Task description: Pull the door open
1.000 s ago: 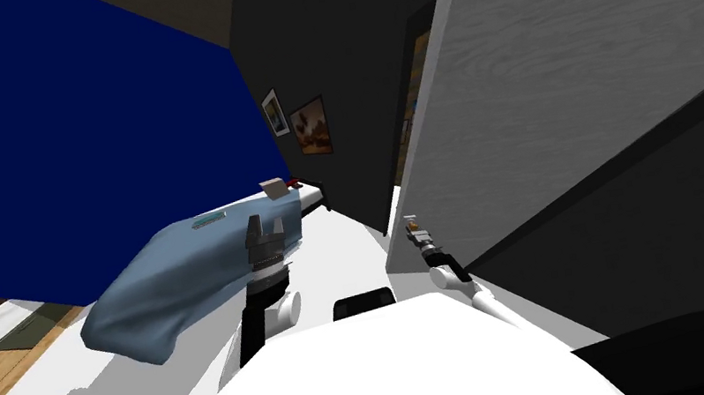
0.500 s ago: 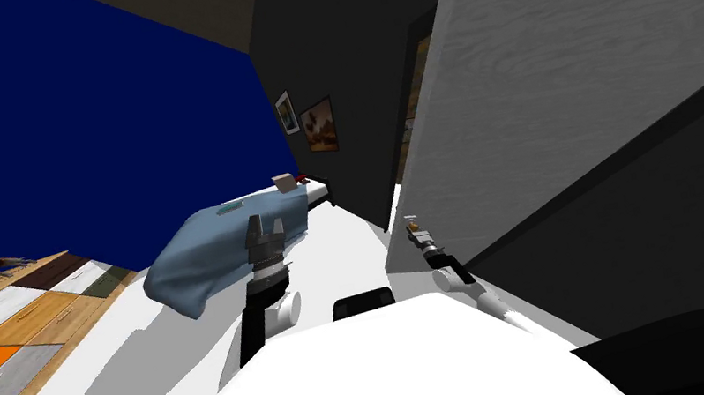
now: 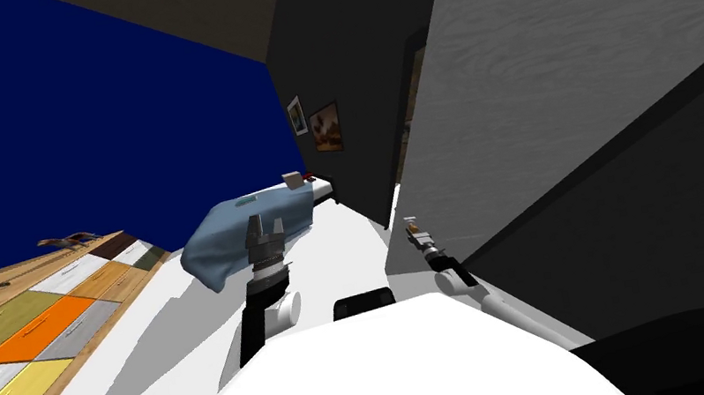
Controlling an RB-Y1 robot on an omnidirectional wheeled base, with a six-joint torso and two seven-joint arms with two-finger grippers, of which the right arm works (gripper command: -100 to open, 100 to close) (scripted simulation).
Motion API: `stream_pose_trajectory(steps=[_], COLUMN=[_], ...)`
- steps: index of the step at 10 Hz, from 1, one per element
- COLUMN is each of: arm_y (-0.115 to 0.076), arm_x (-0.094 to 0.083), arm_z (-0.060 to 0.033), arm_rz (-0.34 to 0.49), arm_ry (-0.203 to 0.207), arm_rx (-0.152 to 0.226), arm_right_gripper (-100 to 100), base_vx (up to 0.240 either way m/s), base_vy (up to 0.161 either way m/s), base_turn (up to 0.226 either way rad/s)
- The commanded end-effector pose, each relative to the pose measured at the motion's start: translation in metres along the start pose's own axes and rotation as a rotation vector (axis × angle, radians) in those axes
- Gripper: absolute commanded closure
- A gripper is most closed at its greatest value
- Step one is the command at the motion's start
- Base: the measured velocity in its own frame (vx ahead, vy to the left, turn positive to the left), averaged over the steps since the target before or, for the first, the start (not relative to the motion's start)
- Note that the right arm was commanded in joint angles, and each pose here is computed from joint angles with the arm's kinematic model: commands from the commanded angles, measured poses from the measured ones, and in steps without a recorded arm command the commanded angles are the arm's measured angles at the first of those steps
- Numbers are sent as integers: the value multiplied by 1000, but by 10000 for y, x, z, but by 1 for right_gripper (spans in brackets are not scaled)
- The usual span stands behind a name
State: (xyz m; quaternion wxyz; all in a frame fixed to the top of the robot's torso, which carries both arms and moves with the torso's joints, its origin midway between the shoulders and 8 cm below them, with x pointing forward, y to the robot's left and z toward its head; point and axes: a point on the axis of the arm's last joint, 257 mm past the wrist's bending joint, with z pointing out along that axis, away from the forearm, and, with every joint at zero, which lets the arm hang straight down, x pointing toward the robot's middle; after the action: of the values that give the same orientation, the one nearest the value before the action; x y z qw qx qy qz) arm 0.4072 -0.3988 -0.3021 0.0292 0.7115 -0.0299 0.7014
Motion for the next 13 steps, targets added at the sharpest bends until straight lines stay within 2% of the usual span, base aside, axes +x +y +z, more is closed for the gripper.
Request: stream_pose_trajectory(steps=[1,10,13], arm_y=[-2,-19,-29], arm_x=[9,54,14], arm_z=[-19,-139,-161], arm_rz=[-1,-1,-2], arm_ry=[3,14,4], arm_rx=[9,61,69], arm_right_gripper=[100,100,100], base_vx=[-131,-196,-142], base_vy=[-7,-62,-36], base_turn=[111,126,84])
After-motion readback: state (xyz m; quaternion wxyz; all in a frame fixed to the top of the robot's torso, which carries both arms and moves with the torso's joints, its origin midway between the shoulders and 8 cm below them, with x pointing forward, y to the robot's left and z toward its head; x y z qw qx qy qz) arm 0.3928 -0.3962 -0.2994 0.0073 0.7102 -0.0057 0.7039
